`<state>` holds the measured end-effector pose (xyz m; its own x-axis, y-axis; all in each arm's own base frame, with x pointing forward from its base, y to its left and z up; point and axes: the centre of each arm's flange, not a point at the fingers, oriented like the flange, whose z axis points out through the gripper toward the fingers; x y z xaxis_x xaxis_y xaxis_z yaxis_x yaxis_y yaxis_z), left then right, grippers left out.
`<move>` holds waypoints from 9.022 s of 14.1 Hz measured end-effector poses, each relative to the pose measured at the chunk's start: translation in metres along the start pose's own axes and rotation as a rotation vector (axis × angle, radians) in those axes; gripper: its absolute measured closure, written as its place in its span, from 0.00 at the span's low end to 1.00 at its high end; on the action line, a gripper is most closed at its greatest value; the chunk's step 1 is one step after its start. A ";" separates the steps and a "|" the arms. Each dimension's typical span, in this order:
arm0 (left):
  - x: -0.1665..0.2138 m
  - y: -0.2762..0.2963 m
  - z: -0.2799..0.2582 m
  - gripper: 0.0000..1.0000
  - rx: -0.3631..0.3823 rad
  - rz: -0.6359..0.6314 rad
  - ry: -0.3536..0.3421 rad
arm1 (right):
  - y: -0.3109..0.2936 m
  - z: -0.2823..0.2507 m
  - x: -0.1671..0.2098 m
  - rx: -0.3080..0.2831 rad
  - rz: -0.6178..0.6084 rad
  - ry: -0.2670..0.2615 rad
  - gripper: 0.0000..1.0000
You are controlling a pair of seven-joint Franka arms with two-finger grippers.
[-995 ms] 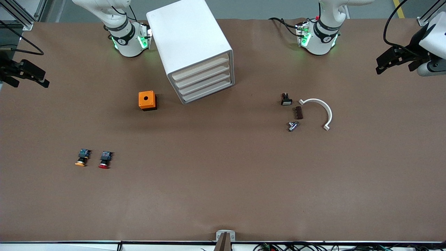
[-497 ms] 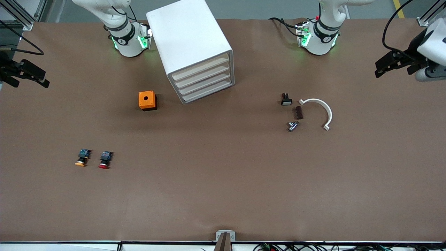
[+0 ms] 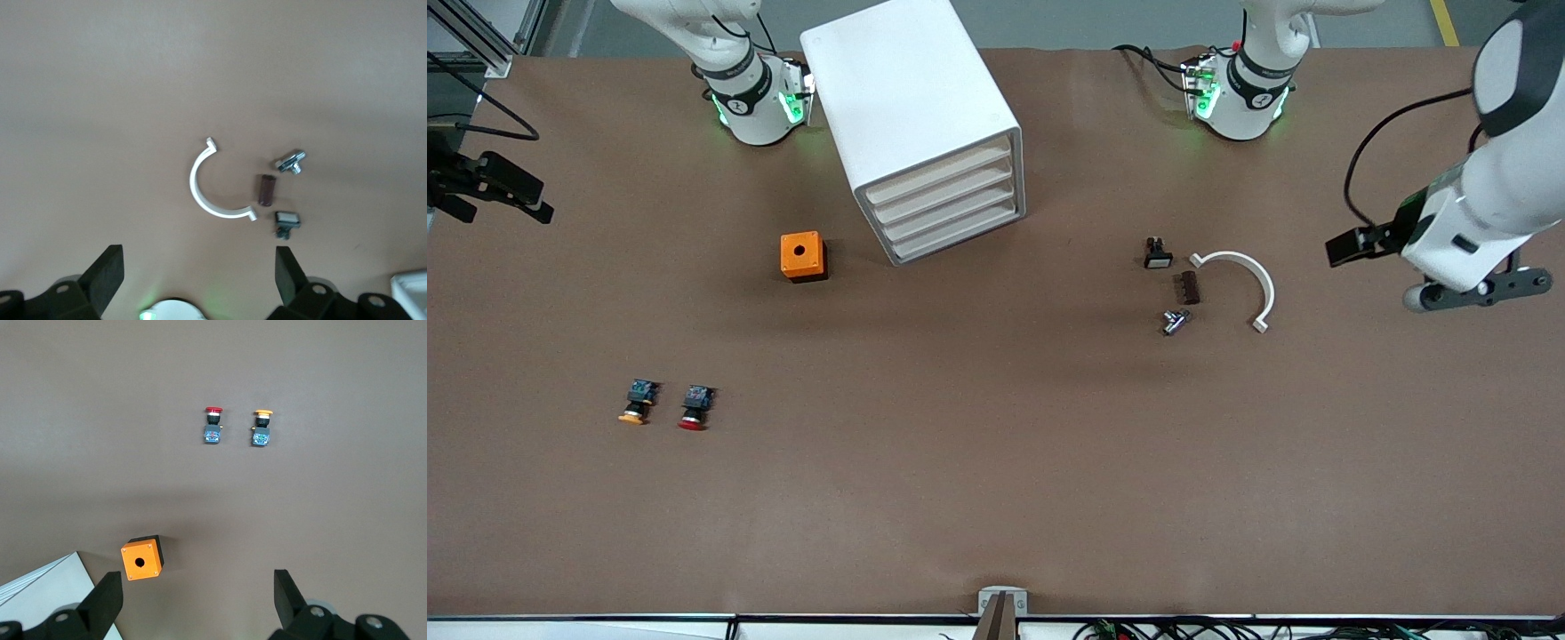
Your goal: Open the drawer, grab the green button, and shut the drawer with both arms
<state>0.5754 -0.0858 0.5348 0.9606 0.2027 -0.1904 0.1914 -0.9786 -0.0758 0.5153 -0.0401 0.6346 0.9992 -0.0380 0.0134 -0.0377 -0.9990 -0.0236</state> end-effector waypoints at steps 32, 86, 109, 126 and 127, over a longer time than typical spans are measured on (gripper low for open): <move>-0.106 0.362 0.348 0.16 0.604 -1.610 -0.952 | -0.038 0.097 0.065 -0.010 0.440 -0.148 0.00; 0.070 0.230 0.184 0.00 -0.063 -0.893 -0.219 | -0.539 0.373 -0.115 -0.121 1.043 0.036 0.00; -0.131 0.435 0.325 0.00 -0.097 -0.420 -0.032 | -0.277 0.313 0.089 -0.041 0.268 0.078 0.59; -0.243 0.484 0.337 0.00 -0.068 -0.496 -0.157 | -0.119 0.453 0.088 -0.075 0.036 0.044 0.52; -0.235 0.480 0.329 0.00 -0.066 -0.511 -0.152 | -0.113 0.457 0.088 -0.075 0.032 0.041 0.44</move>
<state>0.3749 -0.5909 0.2209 0.7026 0.6518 -0.2856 0.6436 -0.7532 -0.1356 0.6135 0.0803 0.1818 0.9961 -0.0693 0.0545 -0.0720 -0.9961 0.0507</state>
